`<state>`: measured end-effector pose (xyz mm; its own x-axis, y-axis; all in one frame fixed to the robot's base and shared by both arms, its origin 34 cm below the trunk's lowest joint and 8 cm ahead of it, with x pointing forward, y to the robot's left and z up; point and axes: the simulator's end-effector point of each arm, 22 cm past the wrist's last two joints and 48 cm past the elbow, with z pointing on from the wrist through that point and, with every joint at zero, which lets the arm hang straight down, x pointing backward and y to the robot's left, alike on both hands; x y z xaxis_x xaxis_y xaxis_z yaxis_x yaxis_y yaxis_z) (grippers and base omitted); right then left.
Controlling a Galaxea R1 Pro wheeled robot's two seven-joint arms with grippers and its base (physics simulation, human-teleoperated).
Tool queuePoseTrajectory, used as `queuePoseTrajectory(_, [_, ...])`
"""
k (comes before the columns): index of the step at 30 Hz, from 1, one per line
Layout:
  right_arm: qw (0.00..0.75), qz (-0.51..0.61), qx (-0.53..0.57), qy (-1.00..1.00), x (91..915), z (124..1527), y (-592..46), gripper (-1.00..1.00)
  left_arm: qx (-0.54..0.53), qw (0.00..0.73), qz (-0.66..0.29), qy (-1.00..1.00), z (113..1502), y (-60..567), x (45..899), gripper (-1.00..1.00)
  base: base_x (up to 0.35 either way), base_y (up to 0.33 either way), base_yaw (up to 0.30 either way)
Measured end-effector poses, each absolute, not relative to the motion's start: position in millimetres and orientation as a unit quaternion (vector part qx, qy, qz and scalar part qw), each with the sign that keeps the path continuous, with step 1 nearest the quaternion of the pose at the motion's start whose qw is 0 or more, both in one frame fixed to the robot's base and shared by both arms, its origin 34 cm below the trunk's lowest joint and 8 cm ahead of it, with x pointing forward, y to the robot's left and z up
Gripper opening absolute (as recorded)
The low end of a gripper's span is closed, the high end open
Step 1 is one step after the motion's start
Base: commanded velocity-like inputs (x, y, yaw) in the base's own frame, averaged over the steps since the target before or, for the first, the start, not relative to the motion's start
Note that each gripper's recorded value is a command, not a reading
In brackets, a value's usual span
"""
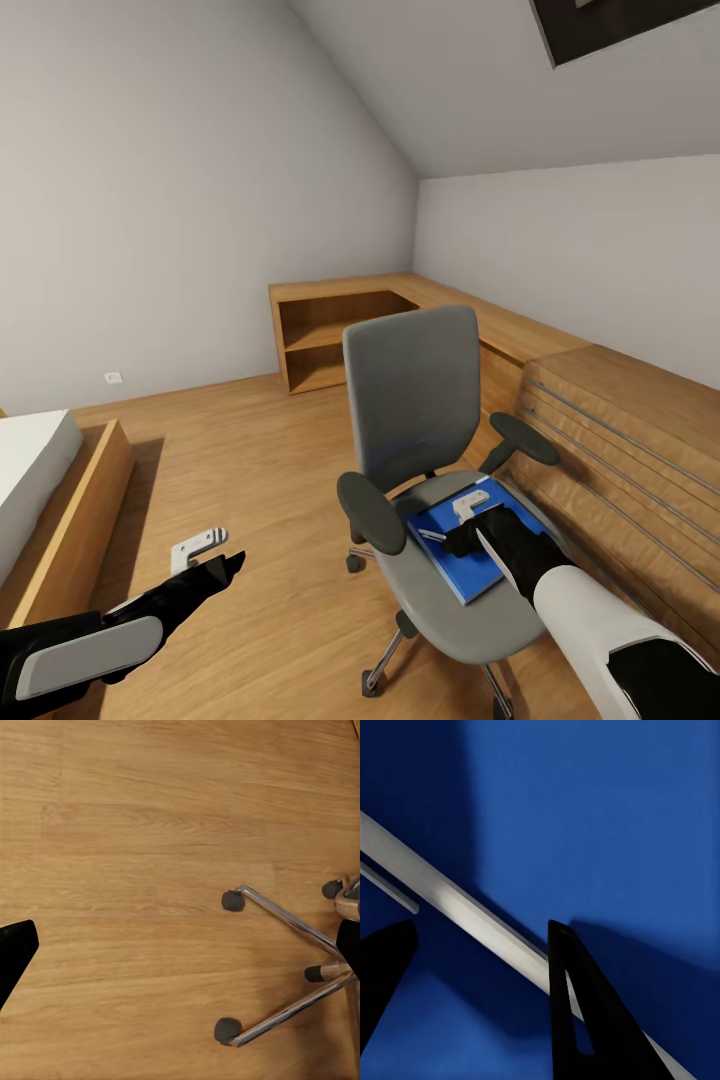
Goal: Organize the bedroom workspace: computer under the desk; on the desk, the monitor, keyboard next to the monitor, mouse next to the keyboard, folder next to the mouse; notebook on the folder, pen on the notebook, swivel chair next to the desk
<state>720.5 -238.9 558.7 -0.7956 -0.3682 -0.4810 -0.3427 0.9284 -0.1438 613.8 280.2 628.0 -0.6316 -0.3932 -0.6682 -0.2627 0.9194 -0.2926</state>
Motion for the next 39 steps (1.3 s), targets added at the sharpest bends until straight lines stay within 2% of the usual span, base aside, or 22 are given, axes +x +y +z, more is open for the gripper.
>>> queuePoseTrajectory(39, [0.226,-0.014,-0.184,0.957,707.5,552.8,-237.3,-1.0,-0.182,0.388,-0.085,0.899,628.0,278.3,613.9,1.0,0.0,0.0,0.0])
